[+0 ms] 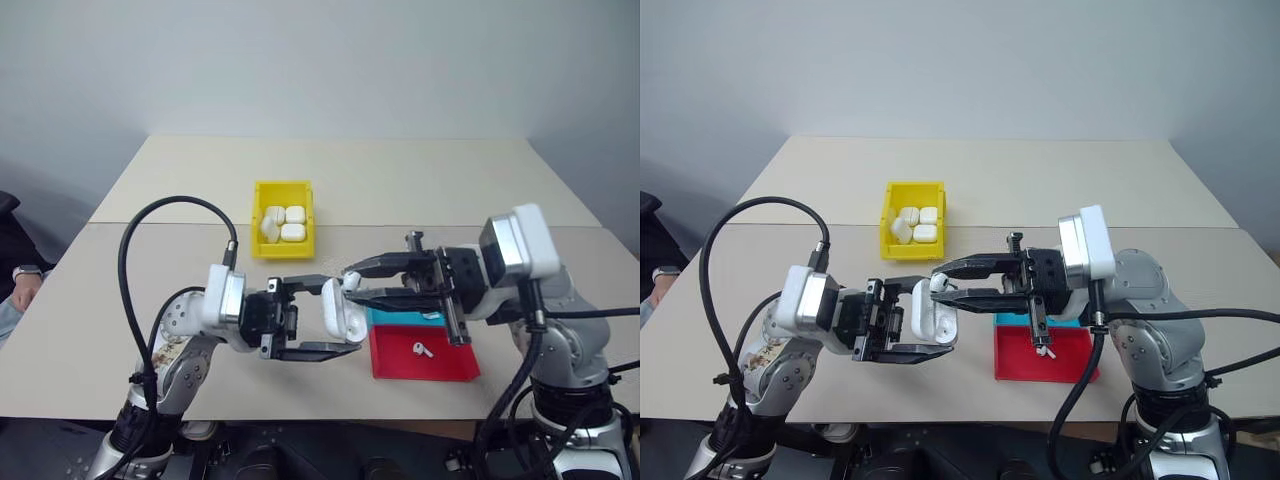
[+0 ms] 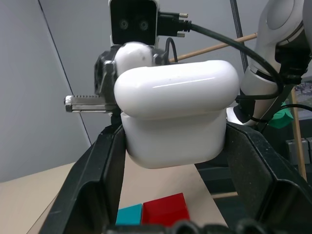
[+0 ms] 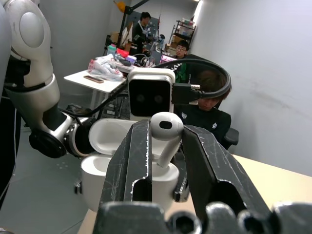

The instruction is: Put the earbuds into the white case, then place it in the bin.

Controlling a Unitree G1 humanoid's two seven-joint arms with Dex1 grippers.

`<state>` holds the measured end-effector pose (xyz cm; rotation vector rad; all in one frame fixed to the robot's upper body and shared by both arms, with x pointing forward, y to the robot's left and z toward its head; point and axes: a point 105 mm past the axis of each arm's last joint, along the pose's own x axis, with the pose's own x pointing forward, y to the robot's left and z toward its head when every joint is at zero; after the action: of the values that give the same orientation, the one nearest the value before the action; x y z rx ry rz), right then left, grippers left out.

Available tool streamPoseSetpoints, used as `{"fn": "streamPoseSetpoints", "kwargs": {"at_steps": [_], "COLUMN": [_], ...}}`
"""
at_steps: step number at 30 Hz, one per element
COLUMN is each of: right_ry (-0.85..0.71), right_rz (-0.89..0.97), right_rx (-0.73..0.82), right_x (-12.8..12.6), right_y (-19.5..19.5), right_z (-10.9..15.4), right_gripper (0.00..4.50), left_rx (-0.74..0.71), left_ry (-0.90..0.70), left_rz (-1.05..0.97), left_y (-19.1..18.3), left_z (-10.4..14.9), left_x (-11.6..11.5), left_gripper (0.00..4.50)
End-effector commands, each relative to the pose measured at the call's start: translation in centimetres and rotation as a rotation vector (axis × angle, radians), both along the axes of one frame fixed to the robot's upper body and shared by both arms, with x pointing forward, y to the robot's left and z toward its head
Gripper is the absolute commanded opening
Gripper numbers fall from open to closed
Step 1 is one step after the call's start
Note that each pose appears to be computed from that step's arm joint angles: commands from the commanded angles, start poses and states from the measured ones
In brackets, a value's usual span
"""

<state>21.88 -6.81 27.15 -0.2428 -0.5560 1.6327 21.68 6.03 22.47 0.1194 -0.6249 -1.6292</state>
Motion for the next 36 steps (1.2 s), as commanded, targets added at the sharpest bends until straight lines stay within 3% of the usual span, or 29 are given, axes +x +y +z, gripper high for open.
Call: {"fn": "streamPoseSetpoints", "kwargs": {"at_steps": [1, 8, 15, 23, 30, 36], "right_ry": [-0.036, -0.062, -0.106, -0.112, -0.094, -0.131], "right_rz": [0.0, 0.001, -0.017, -0.012, -0.318, -0.472], "right_rx": [0.006, -0.006, -0.023, -0.06, -0.515, -0.943], "right_x": [-0.2, -0.2, -0.1, -0.5, 4.0, 8.6], "right_y": [-0.1, -0.3, -0.1, -1.6, -5.7, -9.1], "right_z": [0.1, -0.3, -0.8, -0.2, -0.8, -3.6], "right_gripper": [1.09, 1.09, 3.27, 3.27, 3.27, 3.27], "left_rx": [-0.002, -0.014, -0.006, 0.056, 0.236, 0.266], "left_ry": [-0.048, -0.057, -0.053, -0.062, -0.135, -0.142], "left_rz": [-0.019, -0.017, -0.003, 0.061, 0.22, 0.296], "left_y": [-0.3, -0.4, -0.4, 0.2, 2.5, 3.3], "left_z": [0.7, 0.8, 0.7, -0.5, -3.7, -5.1], "left_x": [-0.6, -0.5, -0.2, 0.8, 2.8, 3.0], "left_gripper": [2.79, 2.79, 2.79, 2.79, 2.79, 2.79]}}
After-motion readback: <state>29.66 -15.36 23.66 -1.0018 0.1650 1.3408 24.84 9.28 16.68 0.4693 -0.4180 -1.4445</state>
